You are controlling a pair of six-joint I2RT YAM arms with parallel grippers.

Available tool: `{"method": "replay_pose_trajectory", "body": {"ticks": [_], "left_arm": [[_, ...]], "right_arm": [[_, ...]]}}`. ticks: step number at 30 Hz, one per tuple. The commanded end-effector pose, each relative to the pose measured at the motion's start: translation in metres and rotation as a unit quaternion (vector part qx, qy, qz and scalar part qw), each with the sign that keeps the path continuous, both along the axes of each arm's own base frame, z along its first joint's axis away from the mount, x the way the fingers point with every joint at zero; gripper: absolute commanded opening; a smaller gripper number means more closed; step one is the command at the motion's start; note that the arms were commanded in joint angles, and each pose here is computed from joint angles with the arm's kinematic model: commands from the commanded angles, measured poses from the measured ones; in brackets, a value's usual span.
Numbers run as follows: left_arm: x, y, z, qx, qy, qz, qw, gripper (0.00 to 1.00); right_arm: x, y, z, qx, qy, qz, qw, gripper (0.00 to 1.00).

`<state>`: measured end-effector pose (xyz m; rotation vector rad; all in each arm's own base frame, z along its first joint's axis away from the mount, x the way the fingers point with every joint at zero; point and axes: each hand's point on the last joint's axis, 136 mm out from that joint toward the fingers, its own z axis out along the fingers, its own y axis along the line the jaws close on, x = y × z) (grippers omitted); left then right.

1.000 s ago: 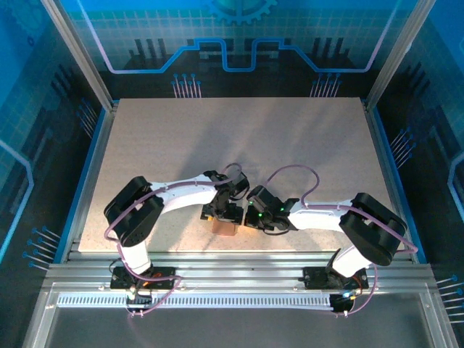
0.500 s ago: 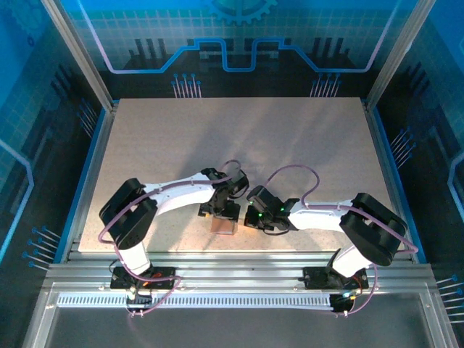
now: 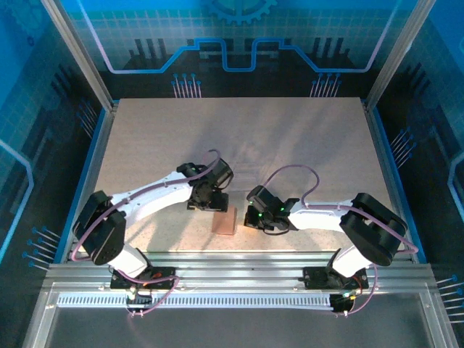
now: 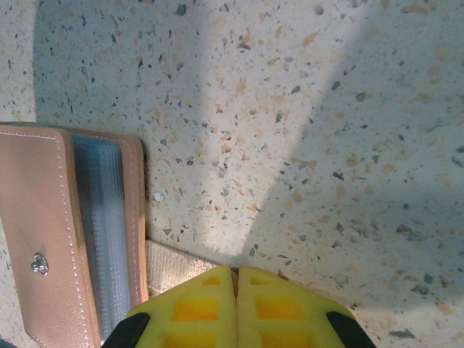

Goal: Take the credit cards out of the card holder

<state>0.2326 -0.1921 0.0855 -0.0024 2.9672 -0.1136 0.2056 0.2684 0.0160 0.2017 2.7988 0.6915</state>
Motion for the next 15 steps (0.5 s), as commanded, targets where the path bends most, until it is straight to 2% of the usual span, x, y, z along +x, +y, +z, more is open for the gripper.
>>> {"method": "replay_pose_trajectory", "body": {"ticks": [1, 5, 10, 15], "left_arm": [[-0.005, 0.005, -0.002, -0.04, 0.016, 0.013, 0.999, 0.75], [-0.006, 0.004, -0.008, -0.096, 0.031, 0.033, 0.994, 0.75], [-0.003, 0.003, -0.01, -0.164, 0.037, 0.06, 0.984, 0.75], [0.001, 0.011, -0.011, -0.2, 0.039, 0.087, 0.975, 0.75]], "right_arm": [[0.001, 0.002, 0.01, -0.002, -0.005, 0.008, 1.0, 0.0], [0.003, 0.005, 0.017, 0.004, -0.012, 0.017, 1.0, 0.0], [0.008, 0.019, 0.046, 0.026, -0.036, 0.039, 0.998, 0.0], [0.01, 0.039, 0.074, 0.04, -0.051, 0.063, 0.996, 0.0]]}}
